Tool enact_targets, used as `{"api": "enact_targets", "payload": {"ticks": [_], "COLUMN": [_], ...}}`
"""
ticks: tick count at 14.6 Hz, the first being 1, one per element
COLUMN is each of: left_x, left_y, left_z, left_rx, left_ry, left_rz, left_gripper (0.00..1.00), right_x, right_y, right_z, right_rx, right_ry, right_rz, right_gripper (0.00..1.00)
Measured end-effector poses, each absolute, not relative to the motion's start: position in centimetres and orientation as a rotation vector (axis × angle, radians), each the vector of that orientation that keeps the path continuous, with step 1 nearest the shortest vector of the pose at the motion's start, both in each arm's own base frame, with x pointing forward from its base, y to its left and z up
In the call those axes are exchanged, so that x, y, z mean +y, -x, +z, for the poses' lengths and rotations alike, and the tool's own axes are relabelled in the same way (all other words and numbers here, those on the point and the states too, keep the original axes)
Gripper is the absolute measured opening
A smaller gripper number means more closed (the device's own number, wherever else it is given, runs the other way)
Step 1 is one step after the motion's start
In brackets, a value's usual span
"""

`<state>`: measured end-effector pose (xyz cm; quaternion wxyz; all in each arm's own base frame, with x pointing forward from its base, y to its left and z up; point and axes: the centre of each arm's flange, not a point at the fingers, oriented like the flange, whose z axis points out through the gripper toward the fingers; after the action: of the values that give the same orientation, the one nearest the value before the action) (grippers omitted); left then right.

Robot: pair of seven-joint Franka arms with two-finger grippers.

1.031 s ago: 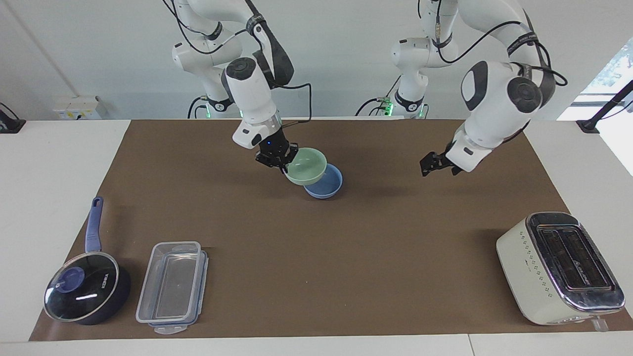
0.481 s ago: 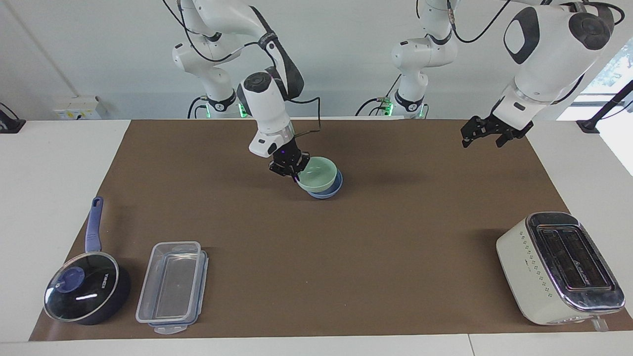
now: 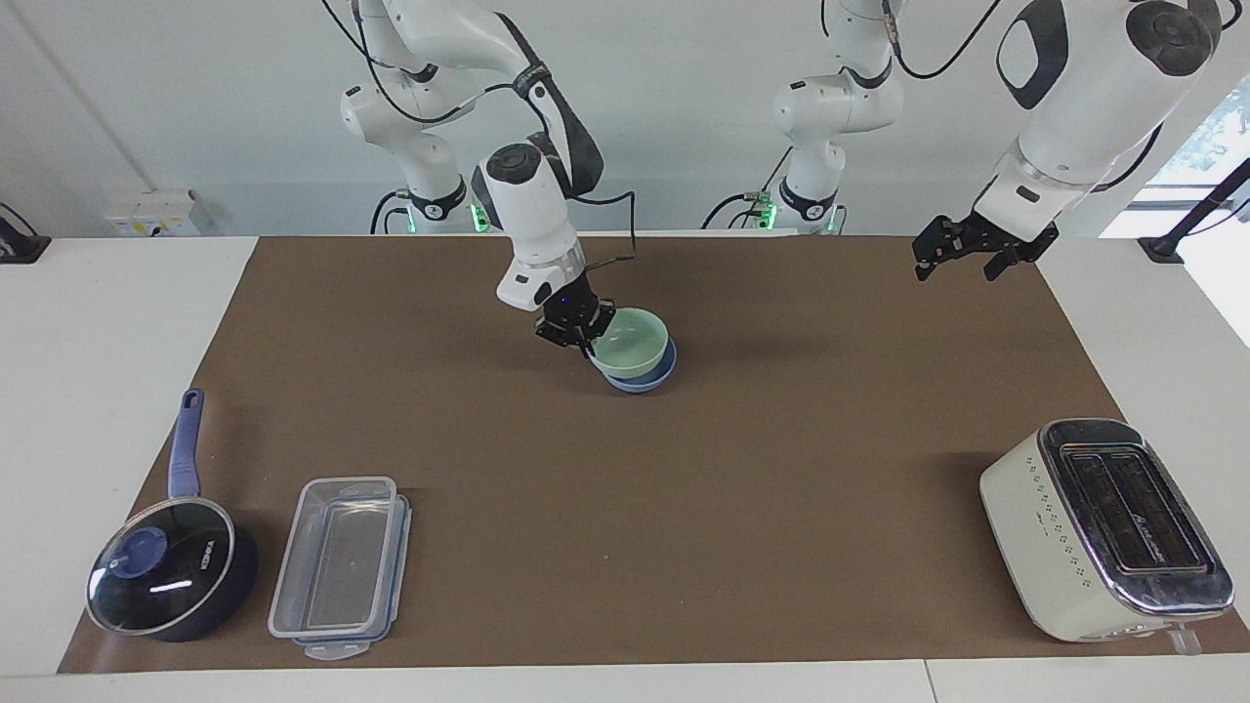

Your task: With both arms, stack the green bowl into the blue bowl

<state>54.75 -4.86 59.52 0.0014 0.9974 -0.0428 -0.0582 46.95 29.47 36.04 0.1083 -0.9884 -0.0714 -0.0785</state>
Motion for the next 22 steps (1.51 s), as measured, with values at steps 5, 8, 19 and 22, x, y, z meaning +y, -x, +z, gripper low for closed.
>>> {"api": "enact_targets", "payload": {"ticks": [5, 8, 19, 22], "left_x": [-4.9, -4.9, -5.0, -5.0], "left_y": [-54.6, -54.6, -54.4, -54.4], "left_z": [59.8, 60.0, 60.3, 60.3], "left_rx": [-0.134, -0.134, -0.138, -0.138], "left_ry": [-3.132, -3.132, -3.133, -3.133], "left_rz": [-0.173, -0.169, -0.158, -0.158], "left_gripper": [1.0, 1.0, 1.0, 1.0], "right_x": [30.6, 30.6, 24.7, 18.4], "right_y": [-46.4, -46.4, -49.0, -49.5], "right_z": [35.5, 35.2, 41.7, 45.8], "right_rx": [-0.239, -0.24, -0.145, -0.019], "right_ry": [2.903, 2.906, 2.916, 2.926], "right_rz": [-0.234, -0.228, -0.213, -0.207], "right_gripper": [0.05, 0.05, 1.0, 1.0]}}
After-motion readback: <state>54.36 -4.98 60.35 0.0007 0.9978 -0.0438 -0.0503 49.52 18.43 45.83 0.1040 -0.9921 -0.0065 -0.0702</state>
